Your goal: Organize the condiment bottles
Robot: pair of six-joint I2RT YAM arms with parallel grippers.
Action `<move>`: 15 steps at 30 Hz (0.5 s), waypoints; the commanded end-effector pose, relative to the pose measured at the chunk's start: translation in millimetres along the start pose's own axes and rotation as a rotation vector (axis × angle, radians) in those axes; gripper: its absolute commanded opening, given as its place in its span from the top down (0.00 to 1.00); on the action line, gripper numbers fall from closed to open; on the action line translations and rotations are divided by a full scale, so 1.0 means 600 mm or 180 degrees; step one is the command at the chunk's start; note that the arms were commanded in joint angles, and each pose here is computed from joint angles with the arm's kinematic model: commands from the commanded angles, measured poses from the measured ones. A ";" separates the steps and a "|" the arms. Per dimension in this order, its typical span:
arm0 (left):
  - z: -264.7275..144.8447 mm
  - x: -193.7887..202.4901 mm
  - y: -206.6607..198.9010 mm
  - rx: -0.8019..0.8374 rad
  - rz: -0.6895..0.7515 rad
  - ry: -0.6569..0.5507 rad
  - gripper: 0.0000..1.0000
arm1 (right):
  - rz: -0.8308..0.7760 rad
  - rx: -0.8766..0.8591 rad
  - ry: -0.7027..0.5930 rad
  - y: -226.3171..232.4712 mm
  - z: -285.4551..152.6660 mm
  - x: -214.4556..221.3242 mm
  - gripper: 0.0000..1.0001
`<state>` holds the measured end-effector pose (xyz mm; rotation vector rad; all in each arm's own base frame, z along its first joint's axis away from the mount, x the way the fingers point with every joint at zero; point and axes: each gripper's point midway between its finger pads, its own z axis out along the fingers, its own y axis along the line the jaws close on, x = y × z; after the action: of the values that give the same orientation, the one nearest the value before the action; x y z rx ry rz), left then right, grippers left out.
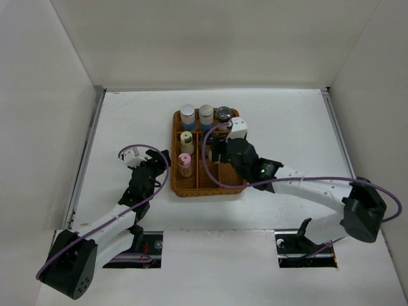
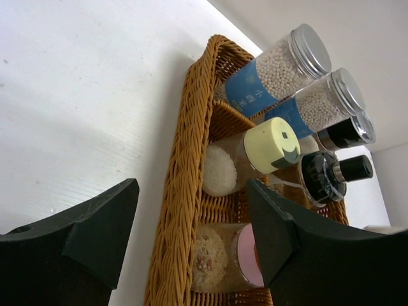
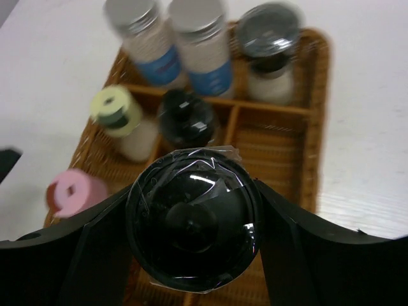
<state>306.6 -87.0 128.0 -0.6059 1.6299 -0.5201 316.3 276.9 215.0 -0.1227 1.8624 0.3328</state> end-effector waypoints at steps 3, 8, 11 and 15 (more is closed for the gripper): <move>-0.001 -0.043 0.012 -0.0119 -0.0038 -0.0345 0.32 | 0.0139 -0.0637 -0.0172 0.123 0.011 -0.027 0.44; -0.001 -0.043 0.024 -0.0228 -0.0020 -0.0357 0.27 | -0.0058 -0.0600 0.0021 0.130 0.043 0.032 0.43; 0.003 -0.042 0.027 -0.0270 -0.0017 -0.0342 0.22 | -0.0126 -0.0551 0.0134 0.124 0.053 0.070 0.43; 0.009 -0.035 0.031 -0.0321 0.0005 -0.0289 0.02 | -0.0173 -0.0529 0.0225 0.120 0.060 0.110 0.35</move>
<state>308.2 -63.3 127.7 -0.6753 1.5926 -0.4209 301.6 342.7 123.8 -0.3651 2.0059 0.3483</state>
